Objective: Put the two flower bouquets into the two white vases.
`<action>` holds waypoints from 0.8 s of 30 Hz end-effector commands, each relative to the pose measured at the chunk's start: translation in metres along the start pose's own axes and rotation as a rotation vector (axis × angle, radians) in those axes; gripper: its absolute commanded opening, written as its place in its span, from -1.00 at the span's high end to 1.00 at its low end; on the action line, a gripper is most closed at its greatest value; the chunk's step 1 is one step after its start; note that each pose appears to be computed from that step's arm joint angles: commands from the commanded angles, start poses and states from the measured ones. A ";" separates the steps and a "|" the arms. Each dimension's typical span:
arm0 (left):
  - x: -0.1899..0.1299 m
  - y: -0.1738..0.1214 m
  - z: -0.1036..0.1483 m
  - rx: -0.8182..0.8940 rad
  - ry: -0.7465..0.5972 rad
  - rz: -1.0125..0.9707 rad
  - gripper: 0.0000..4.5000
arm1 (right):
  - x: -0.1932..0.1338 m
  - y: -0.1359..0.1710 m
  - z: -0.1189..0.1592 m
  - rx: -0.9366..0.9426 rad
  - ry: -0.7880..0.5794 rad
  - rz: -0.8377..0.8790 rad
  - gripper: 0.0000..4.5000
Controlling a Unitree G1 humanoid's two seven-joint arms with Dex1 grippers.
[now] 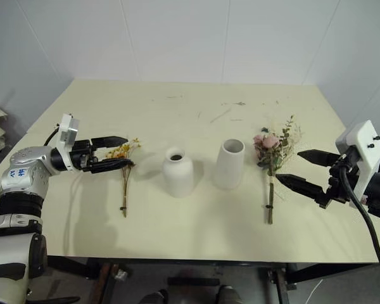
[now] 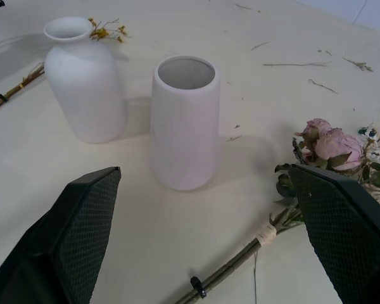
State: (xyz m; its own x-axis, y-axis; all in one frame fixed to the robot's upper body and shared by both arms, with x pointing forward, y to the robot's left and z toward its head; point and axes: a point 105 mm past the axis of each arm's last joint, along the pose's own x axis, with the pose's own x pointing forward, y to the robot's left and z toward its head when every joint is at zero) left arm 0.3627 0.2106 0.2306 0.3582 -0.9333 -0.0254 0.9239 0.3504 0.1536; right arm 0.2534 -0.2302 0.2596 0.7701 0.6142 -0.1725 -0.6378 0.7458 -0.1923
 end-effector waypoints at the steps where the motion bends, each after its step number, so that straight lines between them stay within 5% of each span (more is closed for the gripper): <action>1: 0.006 0.004 0.021 0.077 -0.035 -0.011 -1.00 | 0.000 0.003 0.012 -0.043 -0.049 -0.015 -0.99; 9: 0.008 -0.001 0.022 0.075 -0.067 -0.042 -1.00 | 0.005 -0.003 0.006 0.004 -0.050 -0.109 -0.99; 15: 0.004 -0.007 0.030 0.104 -0.110 -0.081 -1.00 | 0.026 -0.022 -0.037 0.109 0.189 -0.315 -0.99; 24: 0.002 -0.021 0.041 0.121 -0.192 -0.130 -1.00 | 0.063 -0.021 -0.081 0.310 0.370 -0.446 -0.99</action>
State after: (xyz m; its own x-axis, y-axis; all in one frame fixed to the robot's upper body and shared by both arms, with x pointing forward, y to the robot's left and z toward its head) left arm 0.3452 0.1965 0.2525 0.2110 -0.9716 0.1074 0.9476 0.2302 0.2215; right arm 0.3122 -0.2202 0.1727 0.8589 0.2083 -0.4679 -0.2419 0.9702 -0.0121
